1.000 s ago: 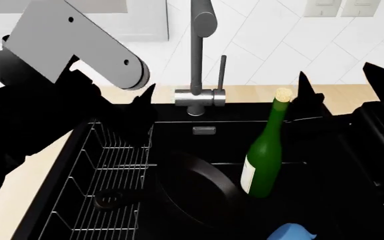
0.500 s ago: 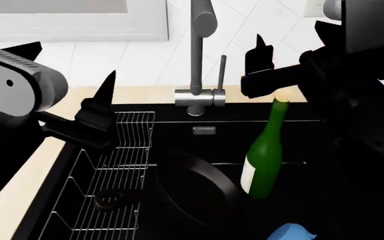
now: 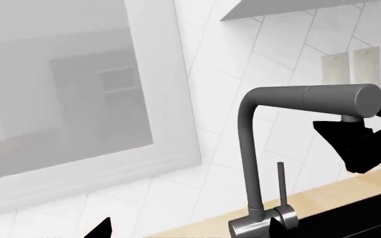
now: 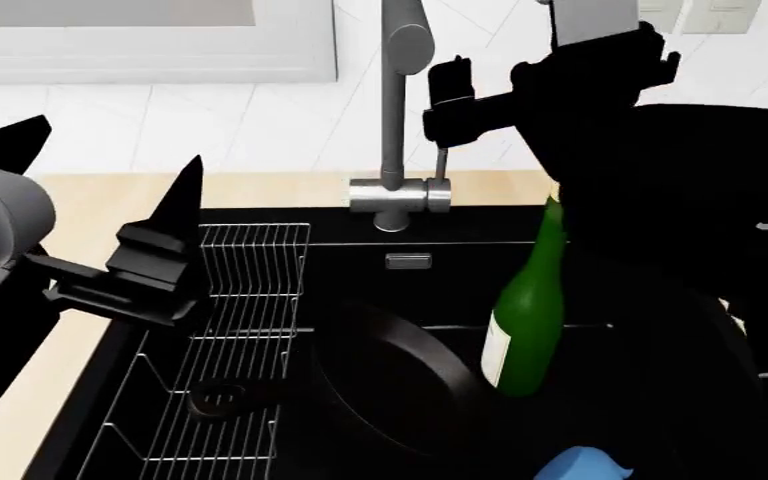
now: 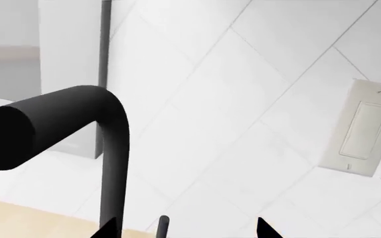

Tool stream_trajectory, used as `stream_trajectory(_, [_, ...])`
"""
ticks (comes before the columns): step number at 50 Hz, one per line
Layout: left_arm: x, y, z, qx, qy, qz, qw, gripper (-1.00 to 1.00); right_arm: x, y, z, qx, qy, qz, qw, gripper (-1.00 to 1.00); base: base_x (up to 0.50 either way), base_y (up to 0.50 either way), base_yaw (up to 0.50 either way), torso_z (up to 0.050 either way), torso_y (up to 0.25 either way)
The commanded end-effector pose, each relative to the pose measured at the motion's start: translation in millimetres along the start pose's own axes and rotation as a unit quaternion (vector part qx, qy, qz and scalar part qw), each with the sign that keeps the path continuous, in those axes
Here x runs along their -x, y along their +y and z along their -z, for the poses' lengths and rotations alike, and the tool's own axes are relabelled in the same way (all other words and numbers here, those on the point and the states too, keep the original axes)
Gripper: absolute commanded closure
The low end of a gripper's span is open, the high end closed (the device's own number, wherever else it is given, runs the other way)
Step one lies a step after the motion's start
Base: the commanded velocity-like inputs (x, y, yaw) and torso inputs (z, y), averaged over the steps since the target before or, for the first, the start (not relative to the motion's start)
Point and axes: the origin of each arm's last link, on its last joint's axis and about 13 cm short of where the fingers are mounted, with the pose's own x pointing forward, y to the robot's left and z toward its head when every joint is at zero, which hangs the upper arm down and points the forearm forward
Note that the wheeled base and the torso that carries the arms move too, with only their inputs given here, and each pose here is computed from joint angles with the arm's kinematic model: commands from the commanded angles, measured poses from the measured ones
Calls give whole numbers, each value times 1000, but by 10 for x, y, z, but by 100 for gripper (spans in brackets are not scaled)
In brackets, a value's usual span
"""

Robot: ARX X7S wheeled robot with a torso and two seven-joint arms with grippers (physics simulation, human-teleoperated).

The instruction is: Pick the teapot and pan and place them in the sink. Then turn on the water.

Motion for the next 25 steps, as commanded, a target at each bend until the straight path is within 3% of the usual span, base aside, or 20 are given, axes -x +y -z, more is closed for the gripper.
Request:
stream_trajectory(1, [22,9,30,10,0,-3,1000,-100,-302,61,78,10,21,11,1000,-100,0,0,0,0,0])
stream_trajectory(25, [31,18,50,20,1,-4,1000,-100,-677,144,326,17,63,38,997,-100,0,0,0,0,0])
